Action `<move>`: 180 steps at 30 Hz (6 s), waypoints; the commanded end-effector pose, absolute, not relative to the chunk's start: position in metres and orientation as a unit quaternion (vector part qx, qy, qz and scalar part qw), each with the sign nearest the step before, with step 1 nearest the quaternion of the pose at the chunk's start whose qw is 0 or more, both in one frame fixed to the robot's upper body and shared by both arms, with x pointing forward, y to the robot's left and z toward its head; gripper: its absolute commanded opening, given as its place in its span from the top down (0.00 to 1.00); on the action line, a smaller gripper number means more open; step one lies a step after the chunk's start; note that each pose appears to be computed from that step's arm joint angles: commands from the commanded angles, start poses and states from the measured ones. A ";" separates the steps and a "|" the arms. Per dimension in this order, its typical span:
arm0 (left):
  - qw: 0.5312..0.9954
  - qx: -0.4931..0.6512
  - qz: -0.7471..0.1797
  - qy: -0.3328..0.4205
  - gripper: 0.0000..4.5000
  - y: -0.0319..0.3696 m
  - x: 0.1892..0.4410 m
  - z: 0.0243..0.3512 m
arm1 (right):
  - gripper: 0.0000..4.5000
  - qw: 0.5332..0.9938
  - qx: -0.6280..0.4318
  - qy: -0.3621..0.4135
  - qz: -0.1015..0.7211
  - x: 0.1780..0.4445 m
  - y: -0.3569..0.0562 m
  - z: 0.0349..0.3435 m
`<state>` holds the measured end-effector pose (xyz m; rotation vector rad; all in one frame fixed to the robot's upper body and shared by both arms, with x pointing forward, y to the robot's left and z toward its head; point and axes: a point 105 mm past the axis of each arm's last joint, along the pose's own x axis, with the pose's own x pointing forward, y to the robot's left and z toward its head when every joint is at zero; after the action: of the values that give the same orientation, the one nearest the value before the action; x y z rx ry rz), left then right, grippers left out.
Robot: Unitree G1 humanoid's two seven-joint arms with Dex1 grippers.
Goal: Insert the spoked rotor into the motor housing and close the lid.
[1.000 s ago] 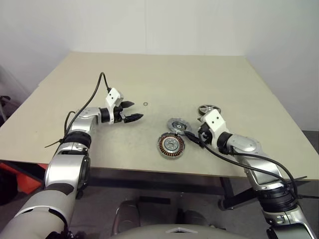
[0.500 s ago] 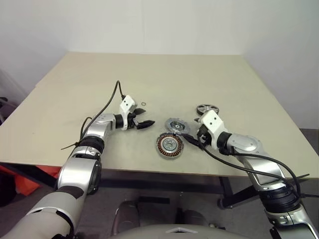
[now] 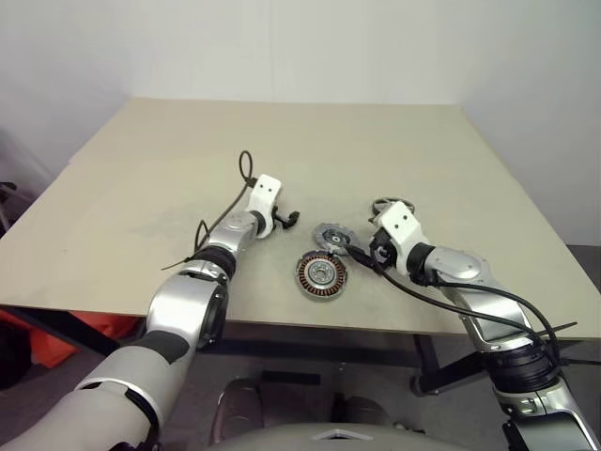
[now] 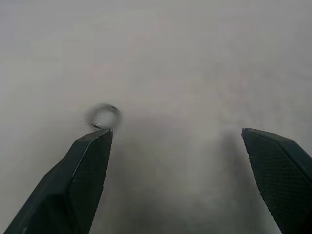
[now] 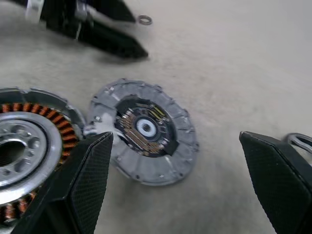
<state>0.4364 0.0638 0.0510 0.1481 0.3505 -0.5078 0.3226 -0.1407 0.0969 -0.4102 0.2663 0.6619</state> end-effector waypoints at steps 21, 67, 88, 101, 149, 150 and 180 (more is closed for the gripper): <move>0.984 0.088 -0.104 0.111 0.01 0.129 0.462 0.088 | 0.04 0.959 -0.132 0.073 0.239 0.379 -0.140 0.118; 0.943 0.017 -0.329 0.055 0.01 0.131 0.431 0.091 | 0.04 0.918 -0.180 0.062 0.346 0.346 -0.126 0.127; 0.889 0.057 -0.451 0.046 0.01 0.153 0.400 0.107 | 0.04 0.910 -0.206 0.126 0.338 0.297 -0.135 0.099; 0.898 0.117 -0.417 0.081 0.01 0.143 0.398 0.071 | 0.04 0.915 -0.215 0.111 0.324 0.298 -0.138 0.114; 0.916 0.082 -0.391 0.024 0.01 0.131 0.383 0.087 | 0.04 0.426 -0.588 0.082 0.683 0.280 -0.084 0.079; 0.917 0.082 -0.390 0.025 0.01 0.132 0.384 0.086 | 0.04 0.423 -0.587 0.079 0.686 0.279 -0.081 0.080; 0.921 0.072 -0.381 0.043 0.01 0.125 0.374 0.066 | 0.04 0.366 -0.630 0.018 0.685 0.293 -0.059 0.106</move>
<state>0.3710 0.1278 0.0526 0.1372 0.1357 -0.7795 0.2937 -0.0664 0.0929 -1.6105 0.1125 1.7633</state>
